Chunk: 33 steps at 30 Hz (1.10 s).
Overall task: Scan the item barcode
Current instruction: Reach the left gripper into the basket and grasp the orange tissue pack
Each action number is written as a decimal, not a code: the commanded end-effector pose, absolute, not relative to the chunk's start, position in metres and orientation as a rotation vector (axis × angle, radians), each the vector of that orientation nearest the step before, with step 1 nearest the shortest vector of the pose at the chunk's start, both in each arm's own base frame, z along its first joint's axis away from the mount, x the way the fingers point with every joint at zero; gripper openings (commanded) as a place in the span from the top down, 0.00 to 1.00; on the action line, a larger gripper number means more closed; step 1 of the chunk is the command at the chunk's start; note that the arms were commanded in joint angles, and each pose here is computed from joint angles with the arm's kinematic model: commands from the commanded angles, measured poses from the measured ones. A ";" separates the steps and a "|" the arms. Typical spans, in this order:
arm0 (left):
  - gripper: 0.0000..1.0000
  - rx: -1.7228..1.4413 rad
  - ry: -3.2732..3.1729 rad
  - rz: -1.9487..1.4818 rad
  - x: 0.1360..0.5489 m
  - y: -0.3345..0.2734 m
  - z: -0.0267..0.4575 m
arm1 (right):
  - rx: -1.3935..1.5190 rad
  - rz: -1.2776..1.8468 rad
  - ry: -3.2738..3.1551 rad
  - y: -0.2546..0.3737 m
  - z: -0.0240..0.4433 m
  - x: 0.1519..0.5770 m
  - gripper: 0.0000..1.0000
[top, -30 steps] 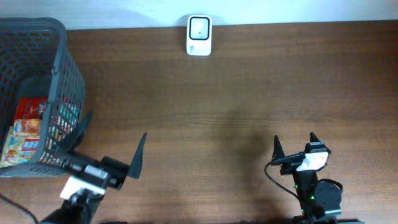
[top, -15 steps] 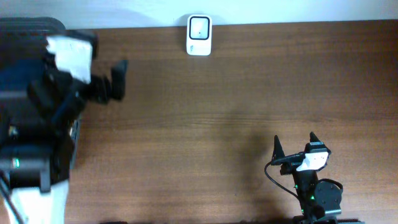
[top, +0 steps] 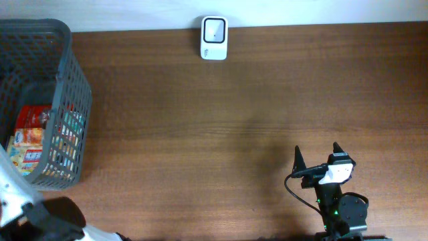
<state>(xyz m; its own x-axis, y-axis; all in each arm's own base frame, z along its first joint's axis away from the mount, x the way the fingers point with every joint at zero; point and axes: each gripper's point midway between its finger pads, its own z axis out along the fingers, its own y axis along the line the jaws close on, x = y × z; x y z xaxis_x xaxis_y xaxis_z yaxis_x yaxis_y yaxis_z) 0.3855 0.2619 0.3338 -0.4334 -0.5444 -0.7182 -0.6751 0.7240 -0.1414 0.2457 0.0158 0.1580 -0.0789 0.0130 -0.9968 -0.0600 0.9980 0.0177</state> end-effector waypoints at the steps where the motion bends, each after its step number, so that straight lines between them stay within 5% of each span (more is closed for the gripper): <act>1: 0.01 -0.992 2.238 0.108 0.403 0.265 0.284 | -0.030 0.055 1.655 0.014 0.154 0.246 0.02; 7: 0.01 -1.599 2.283 0.368 0.354 0.293 0.193 | -0.030 0.055 1.655 0.014 0.154 0.246 0.01; 11: 0.02 -1.638 2.360 0.425 0.355 0.300 0.154 | -0.030 0.055 1.655 0.014 0.154 0.246 0.02; 15: 0.25 -1.680 2.462 0.441 0.353 0.299 0.112 | -0.030 0.055 1.655 0.014 0.154 0.246 0.01; 21: 0.26 -1.719 2.523 0.465 0.349 0.299 0.082 | -0.030 0.055 1.655 0.014 0.154 0.246 0.01; 22: 0.31 -1.724 2.537 0.472 0.349 0.299 0.076 | -0.030 0.055 1.655 0.014 0.154 0.246 0.01; 24: 0.59 -1.731 2.554 0.478 0.347 0.299 0.068 | -0.030 0.055 1.655 0.014 0.154 0.246 0.01; 28: 0.59 -1.731 2.558 0.485 0.346 0.299 0.068 | -0.030 0.055 1.655 0.014 0.154 0.246 0.01; 30: 0.92 -1.737 2.572 0.488 0.344 0.297 0.067 | -0.030 0.055 1.655 0.014 0.154 0.246 0.01; 31: 1.00 -1.743 2.590 0.490 0.340 0.295 0.066 | -0.030 0.055 1.655 0.014 0.154 0.246 0.01; 33: 1.00 -1.754 2.618 0.473 0.336 0.290 0.066 | -0.030 0.055 1.655 0.014 0.154 0.246 0.01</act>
